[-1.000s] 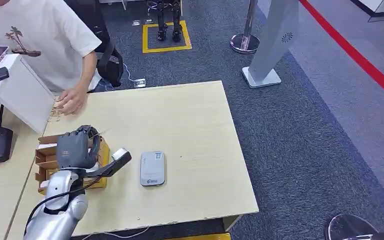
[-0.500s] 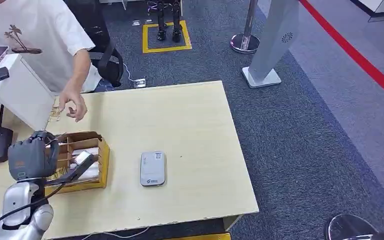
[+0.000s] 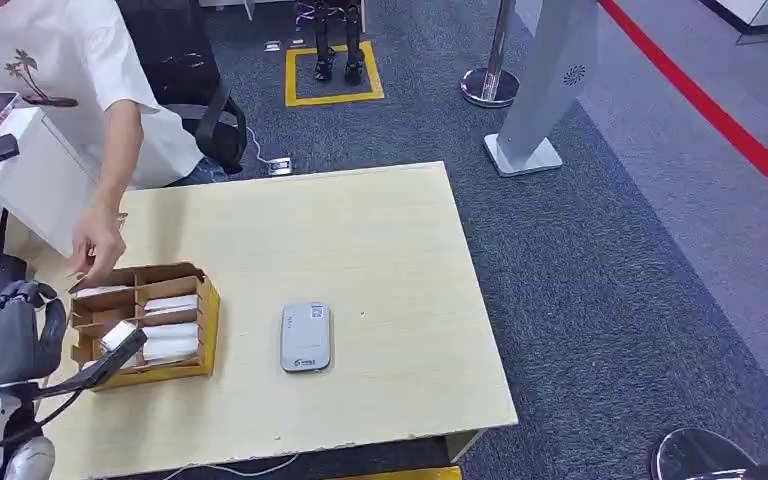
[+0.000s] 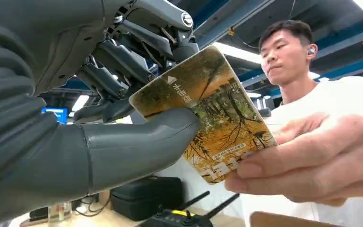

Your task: Pass the card to the sensor for recognition and then transmit it.

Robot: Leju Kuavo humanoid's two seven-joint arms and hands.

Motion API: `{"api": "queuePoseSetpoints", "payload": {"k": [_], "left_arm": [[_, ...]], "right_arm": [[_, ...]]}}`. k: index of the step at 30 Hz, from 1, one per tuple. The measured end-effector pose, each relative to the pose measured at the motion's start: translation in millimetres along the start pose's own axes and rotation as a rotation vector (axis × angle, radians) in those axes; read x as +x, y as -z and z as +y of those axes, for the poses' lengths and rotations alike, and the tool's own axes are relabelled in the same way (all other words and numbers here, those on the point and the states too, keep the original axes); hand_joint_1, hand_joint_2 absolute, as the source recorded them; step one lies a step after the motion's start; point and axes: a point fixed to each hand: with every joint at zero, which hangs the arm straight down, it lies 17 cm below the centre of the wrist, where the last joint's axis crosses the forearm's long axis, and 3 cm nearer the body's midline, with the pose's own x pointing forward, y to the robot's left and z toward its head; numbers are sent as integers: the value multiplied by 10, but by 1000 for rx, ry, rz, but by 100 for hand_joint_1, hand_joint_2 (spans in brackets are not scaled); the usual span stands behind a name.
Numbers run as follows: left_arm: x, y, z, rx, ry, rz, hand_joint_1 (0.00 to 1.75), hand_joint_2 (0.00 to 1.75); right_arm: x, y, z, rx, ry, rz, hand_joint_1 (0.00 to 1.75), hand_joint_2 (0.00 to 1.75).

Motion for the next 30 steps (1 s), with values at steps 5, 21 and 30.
{"api": "queuePoseSetpoints", "payload": {"k": [5, 21, 30], "left_arm": [[-52, 21, 76, 6, 7, 0, 175, 175], [-92, 56, 175, 25, -4, 4, 0, 0], [-79, 67, 243, 52, -30, 11, 0, 175]], "right_arm": [[4, 0, 0, 0, 10, -3, 0, 0], [12, 0, -3, -3, 28, -4, 0, 0], [12, 1, -4, -3, 34, -3, 0, 0]]}}
